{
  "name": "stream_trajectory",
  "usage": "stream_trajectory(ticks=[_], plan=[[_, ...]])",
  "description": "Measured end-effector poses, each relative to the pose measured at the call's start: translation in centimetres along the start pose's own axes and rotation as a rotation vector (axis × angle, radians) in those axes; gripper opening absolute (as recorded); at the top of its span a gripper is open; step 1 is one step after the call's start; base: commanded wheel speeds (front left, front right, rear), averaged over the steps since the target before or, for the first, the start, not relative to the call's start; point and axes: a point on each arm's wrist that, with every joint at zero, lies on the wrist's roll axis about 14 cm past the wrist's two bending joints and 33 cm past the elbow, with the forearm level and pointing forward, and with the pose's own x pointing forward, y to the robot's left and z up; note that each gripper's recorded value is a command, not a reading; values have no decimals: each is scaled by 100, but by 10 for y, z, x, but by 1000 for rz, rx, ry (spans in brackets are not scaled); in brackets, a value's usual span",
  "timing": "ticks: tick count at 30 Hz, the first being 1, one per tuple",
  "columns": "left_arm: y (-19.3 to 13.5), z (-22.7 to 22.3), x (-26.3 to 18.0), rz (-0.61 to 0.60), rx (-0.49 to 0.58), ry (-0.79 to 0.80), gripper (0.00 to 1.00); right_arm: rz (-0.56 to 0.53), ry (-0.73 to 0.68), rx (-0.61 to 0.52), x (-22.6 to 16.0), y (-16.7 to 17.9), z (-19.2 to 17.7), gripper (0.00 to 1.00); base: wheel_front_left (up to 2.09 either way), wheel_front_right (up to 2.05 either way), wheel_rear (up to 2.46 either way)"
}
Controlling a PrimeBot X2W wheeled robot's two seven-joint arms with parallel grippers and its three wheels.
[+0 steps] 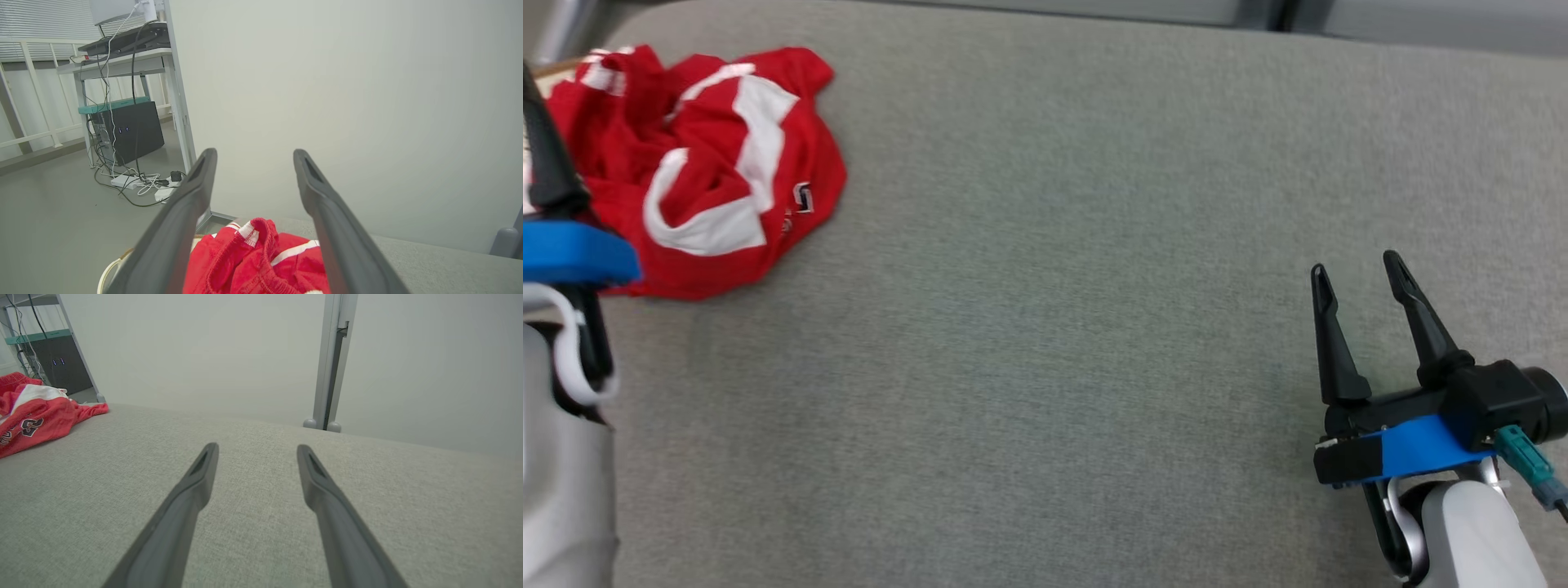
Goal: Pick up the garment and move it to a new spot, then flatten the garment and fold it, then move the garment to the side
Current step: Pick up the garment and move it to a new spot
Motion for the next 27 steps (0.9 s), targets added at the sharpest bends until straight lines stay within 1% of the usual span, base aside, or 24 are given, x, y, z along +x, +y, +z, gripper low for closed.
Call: stream_trajectory(ticks=[3, 5, 9, 12, 18, 20, 23, 27], plan=[[-6, -15, 21, -20, 4, 52, 100, -28, 17, -9, 0, -12, -7, 100, 0, 0, 0], [-9, -35, 29, -22, -8, 128, 100, -39, 28, -12, -1, -17, -11, 100, 0, 0, 0], [-14, -75, 27, -44, -15, 279, 100, -52, 28, -14, 1, -23, -14, 100, 0, 0, 0], [-18, -108, 13, -61, -29, 424, 100, -55, 27, -14, 2, -24, -14, 100, 0, 0, 0], [-32, -153, -23, -115, -50, 624, 100, -43, 26, -10, 4, -20, -14, 100, 0, 0, 0], [-37, -165, -35, -124, -70, 685, 100, -36, 26, -9, 5, -17, -14, 100, 0, 0, 0], [-41, -181, -51, -138, -61, 779, 100, -29, 23, -10, 5, -15, -12, 100, 0, 0, 0], [-45, -194, -62, -148, -64, 851, 100, -29, 21, -13, 4, -15, -9, 100, 0, 0, 0]])
